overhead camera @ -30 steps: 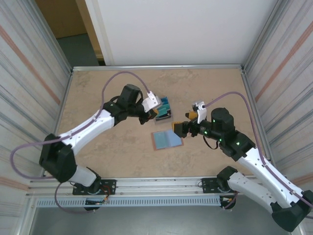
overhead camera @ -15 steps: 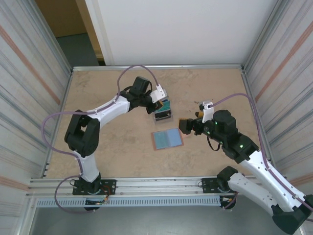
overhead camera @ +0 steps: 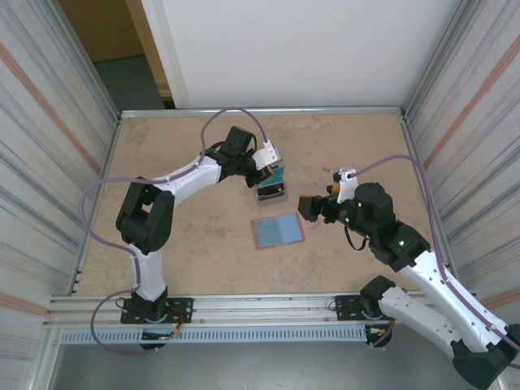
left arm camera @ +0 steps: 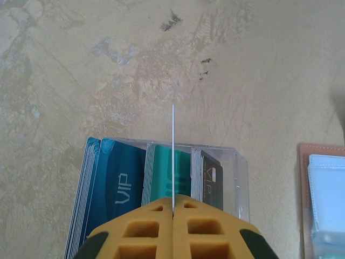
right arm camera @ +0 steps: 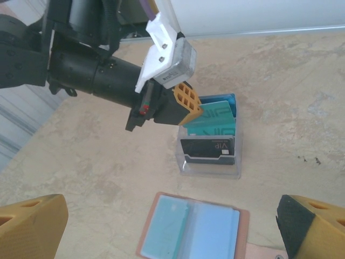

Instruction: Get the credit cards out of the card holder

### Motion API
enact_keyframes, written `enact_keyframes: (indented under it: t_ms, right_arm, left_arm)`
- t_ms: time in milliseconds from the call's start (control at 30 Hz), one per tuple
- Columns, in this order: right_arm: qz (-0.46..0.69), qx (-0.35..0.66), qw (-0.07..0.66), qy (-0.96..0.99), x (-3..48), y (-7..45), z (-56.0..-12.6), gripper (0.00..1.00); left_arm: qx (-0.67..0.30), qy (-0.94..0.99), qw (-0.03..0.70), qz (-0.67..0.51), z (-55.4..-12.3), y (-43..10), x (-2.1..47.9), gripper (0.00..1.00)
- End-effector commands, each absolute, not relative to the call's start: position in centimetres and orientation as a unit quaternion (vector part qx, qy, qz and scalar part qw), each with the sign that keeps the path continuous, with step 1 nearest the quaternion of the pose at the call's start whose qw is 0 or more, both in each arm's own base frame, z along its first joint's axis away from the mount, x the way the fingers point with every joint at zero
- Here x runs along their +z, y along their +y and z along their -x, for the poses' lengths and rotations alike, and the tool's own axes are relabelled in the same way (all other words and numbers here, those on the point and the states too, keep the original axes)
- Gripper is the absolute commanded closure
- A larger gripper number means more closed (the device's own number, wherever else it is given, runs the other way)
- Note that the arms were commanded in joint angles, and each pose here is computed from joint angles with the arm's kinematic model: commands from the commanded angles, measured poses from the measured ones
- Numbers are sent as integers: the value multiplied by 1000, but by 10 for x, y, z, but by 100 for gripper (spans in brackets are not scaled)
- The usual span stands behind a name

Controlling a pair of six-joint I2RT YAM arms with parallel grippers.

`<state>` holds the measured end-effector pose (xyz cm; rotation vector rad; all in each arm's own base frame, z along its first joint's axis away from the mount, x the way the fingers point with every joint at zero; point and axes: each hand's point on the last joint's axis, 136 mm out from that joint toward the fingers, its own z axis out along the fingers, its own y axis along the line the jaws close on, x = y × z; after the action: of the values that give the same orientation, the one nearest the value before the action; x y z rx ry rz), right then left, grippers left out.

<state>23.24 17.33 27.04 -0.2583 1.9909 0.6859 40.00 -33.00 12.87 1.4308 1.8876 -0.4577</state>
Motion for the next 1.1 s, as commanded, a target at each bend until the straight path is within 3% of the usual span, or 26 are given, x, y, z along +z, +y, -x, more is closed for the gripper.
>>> enact_keyframes:
  t_ms: [0,1067]
  right_arm:
    - [91,286,499,813,282,167,-232,1]
    - [73,296,499,811,280,164,-232,1]
  left_arm:
    - [-168,733,352,-558,-408,-327,124,100]
    - [-145,753,310,-562,-410,-315,91,99]
